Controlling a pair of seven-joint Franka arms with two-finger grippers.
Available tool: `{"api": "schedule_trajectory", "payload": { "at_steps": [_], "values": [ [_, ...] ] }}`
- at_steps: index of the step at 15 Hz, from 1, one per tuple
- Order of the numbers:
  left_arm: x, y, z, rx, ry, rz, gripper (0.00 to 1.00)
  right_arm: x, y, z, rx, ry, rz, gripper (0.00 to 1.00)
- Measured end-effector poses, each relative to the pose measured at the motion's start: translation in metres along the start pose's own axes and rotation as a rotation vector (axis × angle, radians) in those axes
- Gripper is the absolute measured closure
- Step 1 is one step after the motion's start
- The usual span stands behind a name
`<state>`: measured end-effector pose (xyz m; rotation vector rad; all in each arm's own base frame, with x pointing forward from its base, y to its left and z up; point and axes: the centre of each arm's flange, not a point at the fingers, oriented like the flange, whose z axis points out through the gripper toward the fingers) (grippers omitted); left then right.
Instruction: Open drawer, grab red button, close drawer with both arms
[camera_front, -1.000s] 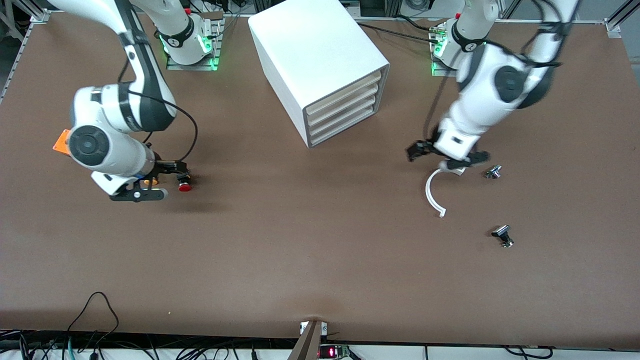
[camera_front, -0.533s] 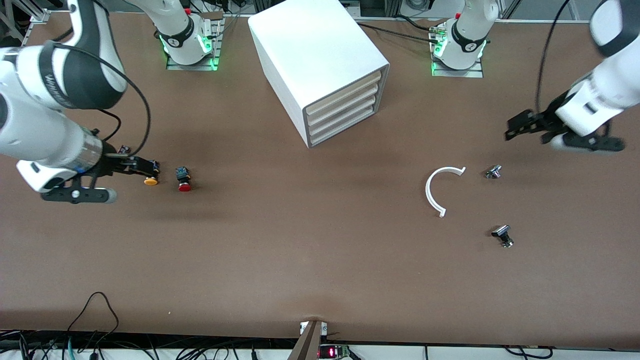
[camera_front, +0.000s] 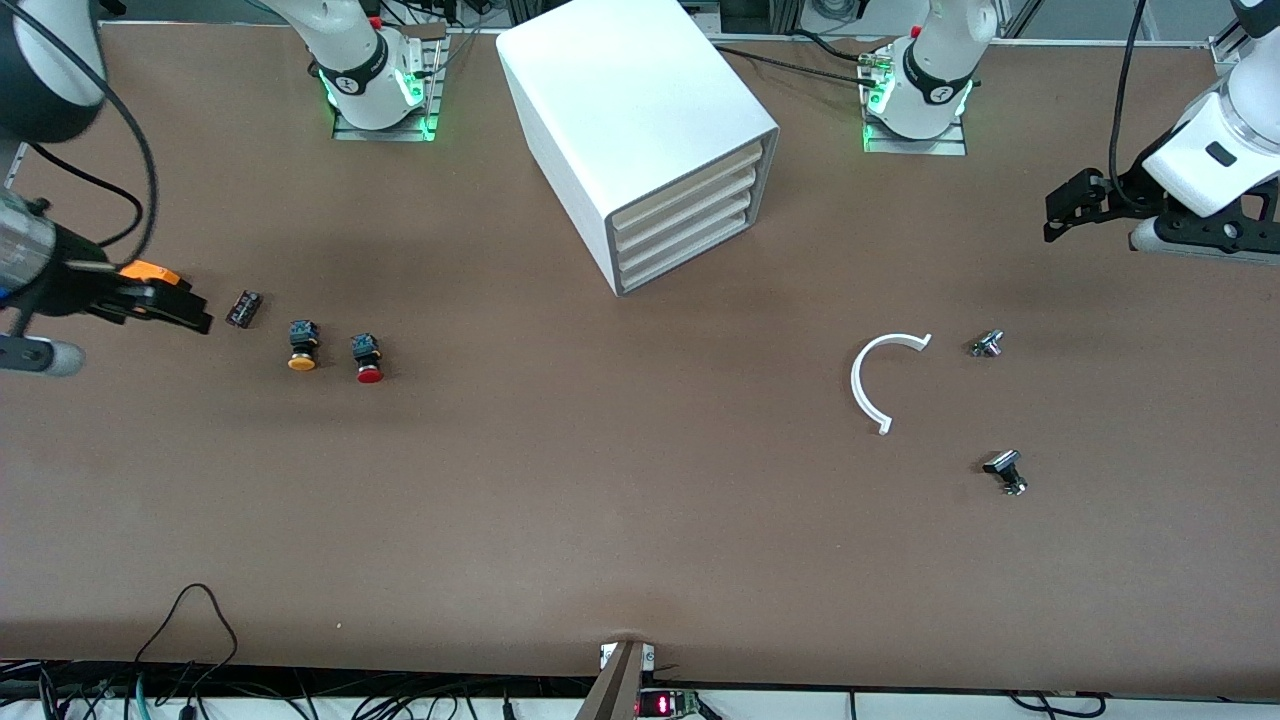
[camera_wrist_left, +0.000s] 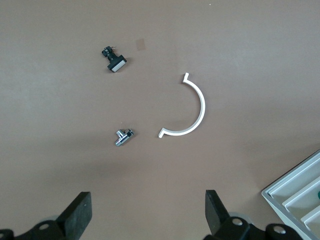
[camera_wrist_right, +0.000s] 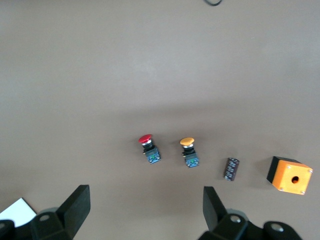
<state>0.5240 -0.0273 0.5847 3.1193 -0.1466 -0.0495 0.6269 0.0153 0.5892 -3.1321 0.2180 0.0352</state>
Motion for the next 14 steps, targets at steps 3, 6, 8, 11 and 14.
{"api": "schedule_trajectory", "payload": {
  "at_steps": [3,6,8,11,14],
  "values": [
    [-0.001,0.003,-0.001,0.000,-0.010,0.005,0.00,-0.002,0.042,-0.006,-0.006,-0.001,0.048,0.00],
    [-0.002,0.003,0.000,-0.001,-0.017,0.005,0.00,-0.002,0.059,-0.002,-0.009,-0.012,0.011,0.00],
    [-0.002,0.003,0.000,-0.001,-0.020,0.005,0.00,-0.002,0.058,0.001,-0.009,-0.019,-0.030,0.00],
    [-0.003,0.005,0.001,-0.001,-0.032,0.007,0.00,0.000,0.056,0.015,-0.011,-0.046,-0.055,0.00],
    [-0.003,0.005,0.001,-0.002,-0.035,0.008,0.00,0.007,0.052,0.030,-0.015,-0.059,-0.079,0.00]
  ]
}}
